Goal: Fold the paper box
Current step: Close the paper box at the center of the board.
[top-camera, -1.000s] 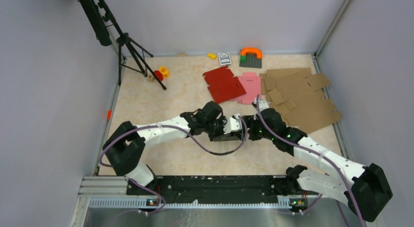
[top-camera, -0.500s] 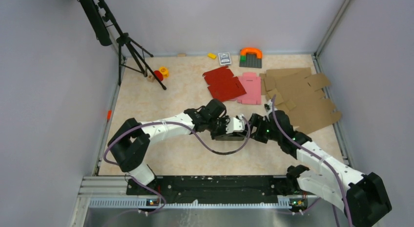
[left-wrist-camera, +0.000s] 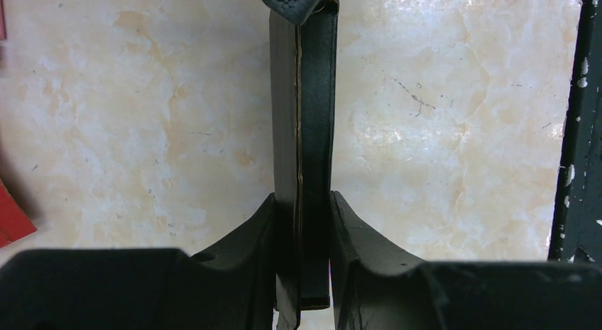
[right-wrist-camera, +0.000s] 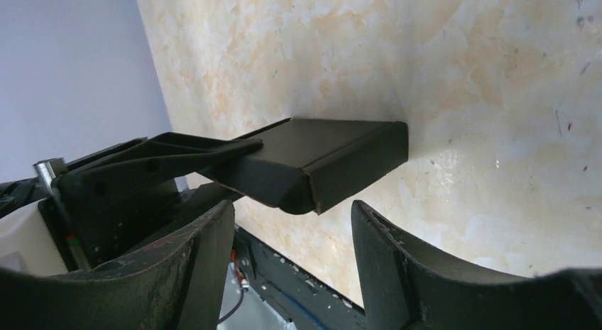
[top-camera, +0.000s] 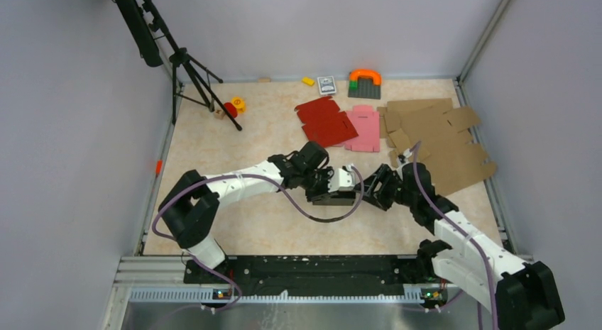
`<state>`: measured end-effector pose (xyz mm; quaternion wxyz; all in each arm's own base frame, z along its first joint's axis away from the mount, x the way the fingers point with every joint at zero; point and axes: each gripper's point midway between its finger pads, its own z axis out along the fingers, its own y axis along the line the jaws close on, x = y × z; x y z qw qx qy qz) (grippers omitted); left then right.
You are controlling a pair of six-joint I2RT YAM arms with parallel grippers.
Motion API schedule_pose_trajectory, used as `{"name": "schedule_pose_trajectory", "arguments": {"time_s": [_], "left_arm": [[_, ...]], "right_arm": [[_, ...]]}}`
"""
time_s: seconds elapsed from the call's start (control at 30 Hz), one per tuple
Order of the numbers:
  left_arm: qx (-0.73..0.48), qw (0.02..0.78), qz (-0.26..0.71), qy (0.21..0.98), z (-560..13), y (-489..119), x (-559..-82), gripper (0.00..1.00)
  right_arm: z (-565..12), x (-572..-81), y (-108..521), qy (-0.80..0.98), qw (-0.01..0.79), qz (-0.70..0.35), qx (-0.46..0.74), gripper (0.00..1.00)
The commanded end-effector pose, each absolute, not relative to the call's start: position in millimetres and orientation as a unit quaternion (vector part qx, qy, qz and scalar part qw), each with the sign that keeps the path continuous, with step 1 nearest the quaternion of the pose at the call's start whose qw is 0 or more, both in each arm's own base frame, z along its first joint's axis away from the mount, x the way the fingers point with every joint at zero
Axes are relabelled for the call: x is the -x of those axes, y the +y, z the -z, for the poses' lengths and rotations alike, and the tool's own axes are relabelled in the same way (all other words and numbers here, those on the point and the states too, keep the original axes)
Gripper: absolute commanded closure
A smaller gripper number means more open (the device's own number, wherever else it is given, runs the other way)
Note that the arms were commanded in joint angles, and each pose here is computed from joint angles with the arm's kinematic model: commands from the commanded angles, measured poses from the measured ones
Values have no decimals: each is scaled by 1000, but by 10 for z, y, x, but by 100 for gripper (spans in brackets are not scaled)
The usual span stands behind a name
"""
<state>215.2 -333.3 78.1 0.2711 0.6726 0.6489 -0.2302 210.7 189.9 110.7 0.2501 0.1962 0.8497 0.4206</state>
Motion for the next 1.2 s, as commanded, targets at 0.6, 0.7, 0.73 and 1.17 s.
{"name": "schedule_pose_trajectory", "arguments": {"time_s": [0.6, 0.7, 0.73, 1.17], "left_arm": [[-662, 261, 244, 658, -830, -3384, -2202, 78], [-661, 261, 245, 659, -824, -3392, -2218, 78], [-661, 261, 245, 660, -821, -3393, -2224, 78], [-656, 288, 242, 654, -1021, -3387, -2254, 57]], "right_arm": [[-818, -2080, 1996, 833, 209, -457, -231, 72], [-746, -2062, 1976, 837, 207, -450, -232, 76], [-723, -2059, 1972, 838, 207, -448, -232, 77], [-779, -2193, 1946, 839, 228, -434, -237, 75]]}}
